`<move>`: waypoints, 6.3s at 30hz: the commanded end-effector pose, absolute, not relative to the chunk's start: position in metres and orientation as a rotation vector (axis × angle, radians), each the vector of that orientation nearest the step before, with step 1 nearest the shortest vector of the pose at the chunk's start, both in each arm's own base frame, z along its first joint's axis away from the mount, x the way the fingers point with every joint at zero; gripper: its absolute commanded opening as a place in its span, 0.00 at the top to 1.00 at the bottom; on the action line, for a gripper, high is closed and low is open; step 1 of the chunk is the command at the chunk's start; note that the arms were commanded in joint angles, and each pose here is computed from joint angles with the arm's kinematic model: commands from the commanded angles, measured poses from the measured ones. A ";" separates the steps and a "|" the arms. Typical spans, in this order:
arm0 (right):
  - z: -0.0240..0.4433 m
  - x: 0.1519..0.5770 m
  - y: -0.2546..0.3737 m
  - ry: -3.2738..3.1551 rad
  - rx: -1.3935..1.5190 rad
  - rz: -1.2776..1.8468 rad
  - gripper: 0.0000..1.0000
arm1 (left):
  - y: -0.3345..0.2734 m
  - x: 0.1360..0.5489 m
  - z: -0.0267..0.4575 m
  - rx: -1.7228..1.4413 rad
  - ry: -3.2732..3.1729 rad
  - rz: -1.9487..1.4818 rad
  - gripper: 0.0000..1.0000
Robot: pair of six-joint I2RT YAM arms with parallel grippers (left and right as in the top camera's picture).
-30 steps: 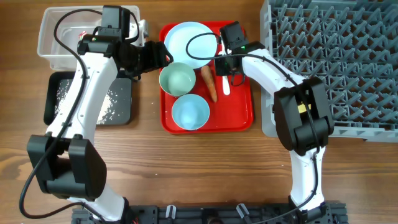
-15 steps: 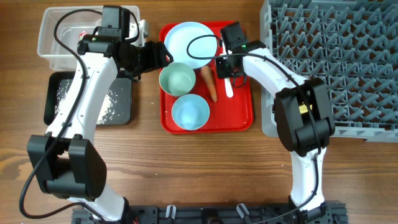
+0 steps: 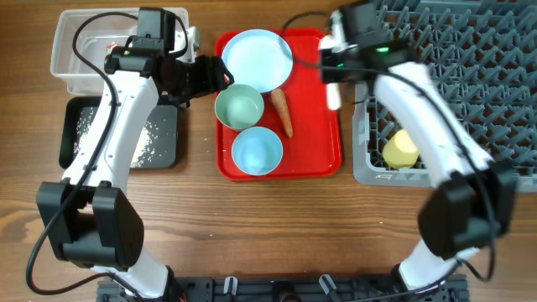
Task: Sort waste into correct bins and load items into the dishwasher rack
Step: 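Carry the white spoon with right gripper and drop it into the rack, then grasp the rim of the green bowl with right gripper, then carry the green bowl with right gripper and stand it in the rack, then reach right gripper to the blue bowl and grasp its rim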
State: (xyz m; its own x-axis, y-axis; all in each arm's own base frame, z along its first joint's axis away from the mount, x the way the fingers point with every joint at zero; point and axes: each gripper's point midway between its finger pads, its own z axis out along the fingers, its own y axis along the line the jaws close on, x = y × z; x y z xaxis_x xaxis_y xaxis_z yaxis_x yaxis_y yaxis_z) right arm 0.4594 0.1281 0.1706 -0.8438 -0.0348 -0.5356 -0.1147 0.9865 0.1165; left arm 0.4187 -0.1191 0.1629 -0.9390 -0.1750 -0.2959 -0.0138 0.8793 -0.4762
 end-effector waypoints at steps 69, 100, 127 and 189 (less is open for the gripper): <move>0.044 0.422 0.308 2.808 -0.051 0.698 0.96 | 0.001 0.427 0.163 -0.618 2.647 -0.567 0.00; 0.280 0.552 -0.046 1.892 -0.032 -1.331 0.96 | 0.001 0.427 0.163 -0.618 2.647 -0.567 0.00; 0.174 0.592 -0.043 1.991 -0.404 -1.477 0.96 | 0.001 0.427 0.163 -0.618 2.647 -0.567 0.00; 0.090 0.352 0.239 2.862 -0.304 0.616 0.24 | 0.001 0.427 0.163 -0.618 2.647 -0.567 0.00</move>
State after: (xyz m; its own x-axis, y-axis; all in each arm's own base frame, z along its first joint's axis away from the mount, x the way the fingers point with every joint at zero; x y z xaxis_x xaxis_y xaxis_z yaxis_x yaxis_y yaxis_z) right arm 0.3758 0.2429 0.1278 -0.9173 -0.1729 -0.3587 -0.3065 0.8818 0.3585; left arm 0.4260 -0.0002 0.1558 -0.8440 -0.4825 -0.2340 -0.3453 0.8228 -0.4513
